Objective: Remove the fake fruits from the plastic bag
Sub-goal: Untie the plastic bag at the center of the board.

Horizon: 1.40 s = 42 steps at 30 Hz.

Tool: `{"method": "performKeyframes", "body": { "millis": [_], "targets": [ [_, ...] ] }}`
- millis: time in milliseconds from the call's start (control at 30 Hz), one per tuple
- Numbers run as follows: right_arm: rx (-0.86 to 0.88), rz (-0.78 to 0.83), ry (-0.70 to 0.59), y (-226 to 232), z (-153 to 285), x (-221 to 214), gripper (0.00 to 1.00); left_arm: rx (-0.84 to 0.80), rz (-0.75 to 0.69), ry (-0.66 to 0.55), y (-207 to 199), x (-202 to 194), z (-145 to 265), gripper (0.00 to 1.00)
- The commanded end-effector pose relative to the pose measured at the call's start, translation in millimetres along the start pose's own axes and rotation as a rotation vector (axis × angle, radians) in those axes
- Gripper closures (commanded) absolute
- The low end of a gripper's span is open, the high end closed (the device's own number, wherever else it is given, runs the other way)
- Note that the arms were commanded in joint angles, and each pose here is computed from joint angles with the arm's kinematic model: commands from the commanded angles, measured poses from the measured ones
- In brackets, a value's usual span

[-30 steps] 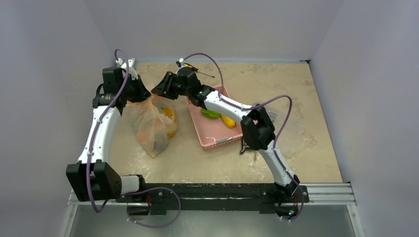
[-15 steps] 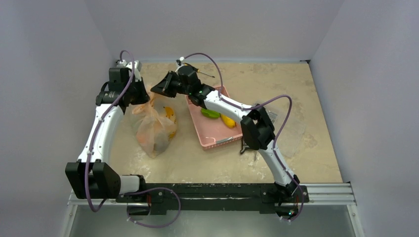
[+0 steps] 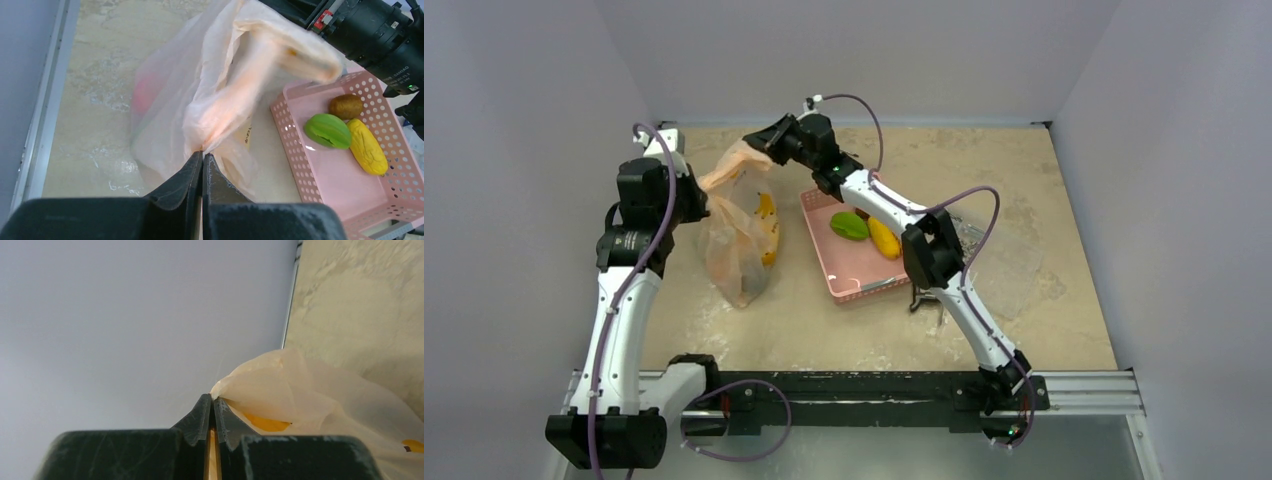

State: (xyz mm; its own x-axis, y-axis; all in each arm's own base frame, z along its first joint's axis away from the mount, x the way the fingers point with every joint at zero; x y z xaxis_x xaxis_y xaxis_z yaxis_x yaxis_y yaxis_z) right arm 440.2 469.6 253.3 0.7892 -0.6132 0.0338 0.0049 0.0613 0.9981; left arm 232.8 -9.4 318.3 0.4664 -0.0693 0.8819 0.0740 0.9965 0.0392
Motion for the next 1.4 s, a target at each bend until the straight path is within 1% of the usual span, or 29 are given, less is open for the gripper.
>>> {"method": "performKeyframes", "body": {
  "millis": [0,100,200,400,433,567,767,900,967,1033,1167,1233,1267,1300,1367],
  "targets": [
    [0.168,-0.072,-0.208,41.3,-0.5,54.0,1.0,0.066,-0.021,-0.107,8.1,20.9,1.2,1.0],
    [0.184,-0.09,-0.245,44.8,0.6,65.2,1.0,0.083,-0.027,-0.17,12.0,31.1,1.2,1.0],
    [0.198,-0.084,-0.252,51.0,2.9,69.6,1.0,0.09,-0.03,-0.192,13.7,27.8,-2.7,1.0],
    [0.17,0.022,-0.221,64.5,14.4,71.1,1.0,0.077,-0.072,-0.187,12.9,7.1,-11.2,1.0],
    [0.153,0.05,-0.218,66.2,16.7,72.4,0.98,0.08,-0.077,-0.183,13.1,4.7,-11.1,1.0],
    [0.105,0.175,-0.191,80.6,30.8,77.8,0.71,0.084,-0.073,-0.196,12.8,3.8,-6.3,1.0],
    [0.026,0.498,-0.169,111.0,65.7,76.5,0.34,0.039,-0.068,-0.186,9.0,4.0,-7.6,1.0],
    [0.001,0.722,-0.104,117.9,85.0,68.6,0.16,0.038,-0.064,-0.179,8.7,4.2,-6.9,1.0],
    [-0.016,0.846,-0.063,113.3,90.5,62.9,0.1,0.033,-0.06,-0.178,8.2,3.8,-7.1,1.0],
    [-0.033,0.973,-0.037,108.7,93.5,57.0,0.07,0.023,-0.057,-0.177,7.2,3.8,-7.8,1.0],
    [-0.055,1.285,-0.002,101.0,96.3,33.7,0.04,0.009,-0.055,-0.171,6.0,3.5,-7.7,1.0],
    [-0.021,1.423,0.033,100.7,99.6,18.7,0.04,0.009,-0.053,-0.171,5.8,3.8,-6.2,1.0],
    [-0.01,1.475,0.045,99.1,100.2,12.5,0.04,0.004,-0.055,-0.173,5.4,3.7,-5.9,0.97],
    [-0.003,1.515,0.051,96.9,100.0,7.1,0.04,-0.003,-0.057,-0.177,4.7,4.1,-4.4,0.92],
    [0.01,1.565,0.075,92.8,98.1,-0.1,0.04,-0.016,-0.056,-0.185,3.3,4.5,-2.4,0.79]
  ]
}}
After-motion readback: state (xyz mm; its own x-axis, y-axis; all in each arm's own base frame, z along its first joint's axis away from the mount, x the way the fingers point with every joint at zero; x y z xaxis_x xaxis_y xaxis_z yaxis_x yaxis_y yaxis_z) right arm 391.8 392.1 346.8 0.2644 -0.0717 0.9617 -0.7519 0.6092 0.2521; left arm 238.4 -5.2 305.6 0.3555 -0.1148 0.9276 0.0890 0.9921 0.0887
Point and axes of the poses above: each gripper's point midway between its finger pads, its own z axis back along the fingers, its own y axis along the line the jaws close on, x = y × z, the point moved 9 cm from there along z, back along the fingers, and after that the axes turned 14 degrees about -z, right-handed, at the moved point
